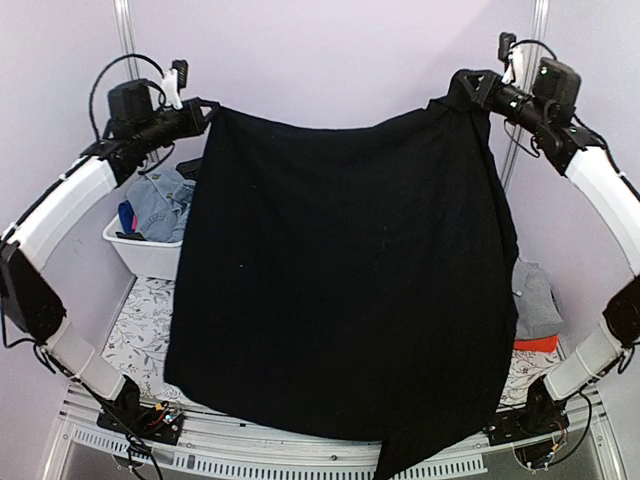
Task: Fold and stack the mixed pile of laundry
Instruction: Flatten out the crumpled T-shirt at the center of the board.
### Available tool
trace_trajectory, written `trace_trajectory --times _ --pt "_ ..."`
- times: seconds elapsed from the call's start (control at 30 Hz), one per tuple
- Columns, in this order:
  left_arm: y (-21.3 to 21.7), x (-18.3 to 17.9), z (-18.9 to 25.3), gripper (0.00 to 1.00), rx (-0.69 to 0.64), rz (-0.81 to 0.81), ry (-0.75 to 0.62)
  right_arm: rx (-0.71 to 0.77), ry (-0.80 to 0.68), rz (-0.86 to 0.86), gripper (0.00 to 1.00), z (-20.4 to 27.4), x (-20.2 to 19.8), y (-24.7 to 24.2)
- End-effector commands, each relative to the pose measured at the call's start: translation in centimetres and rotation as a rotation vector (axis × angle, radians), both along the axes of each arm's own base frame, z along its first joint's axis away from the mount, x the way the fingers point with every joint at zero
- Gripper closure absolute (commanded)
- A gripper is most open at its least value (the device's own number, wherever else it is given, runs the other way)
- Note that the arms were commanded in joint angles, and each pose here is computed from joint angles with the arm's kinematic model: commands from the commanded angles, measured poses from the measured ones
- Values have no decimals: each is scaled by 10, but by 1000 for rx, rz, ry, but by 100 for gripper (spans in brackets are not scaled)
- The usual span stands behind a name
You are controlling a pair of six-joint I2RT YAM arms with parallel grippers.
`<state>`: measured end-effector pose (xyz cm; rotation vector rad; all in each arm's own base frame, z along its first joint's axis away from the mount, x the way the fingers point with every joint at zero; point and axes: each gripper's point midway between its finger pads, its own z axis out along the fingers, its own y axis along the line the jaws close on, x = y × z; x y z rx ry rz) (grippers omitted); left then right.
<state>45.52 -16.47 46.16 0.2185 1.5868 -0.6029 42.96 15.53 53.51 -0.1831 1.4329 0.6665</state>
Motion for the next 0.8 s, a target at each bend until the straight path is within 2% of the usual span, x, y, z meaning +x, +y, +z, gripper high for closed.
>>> trace_trajectory --times 0.0,0.07,0.1,0.13,0.17,0.2,0.23,0.27,0.33,0.43,0.6,0.7,0.77 --pt "0 69 -40 100 83 110 -20 -14 62 27 100 -47 76 -3" --pt "0 117 -96 100 192 168 110 -45 163 -33 82 -91 136 -5" --pt "1 142 -115 90 232 211 160 -59 179 -61 67 -92 154 -10" --pt "4 162 -132 61 267 251 208 -77 252 -99 43 -126 189 -13" --pt "12 177 -136 42 280 312 224 -77 272 -130 26 -130 203 -19" --pt "21 183 -132 31 250 359 220 -66 304 -143 9 -146 220 -21" --pt "29 184 -138 21 227 382 233 -56 331 -148 2 -160 230 -23" --pt "36 183 -137 14 215 413 238 -44 375 -153 1 -183 238 -23" --pt "40 181 -140 11 233 431 264 -48 462 -135 1 -230 238 -20" --pt "21 171 -152 11 251 343 308 -46 466 -119 1 -224 211 -21" --pt "-40 125 -187 16 268 114 385 -54 589 -1 1 -238 170 -5" --pt "-77 97 -233 19 307 7 474 -65 668 19 1 -259 146 1" --pt "-95 84 -267 20 321 -39 552 -60 691 18 1 -257 126 -1"
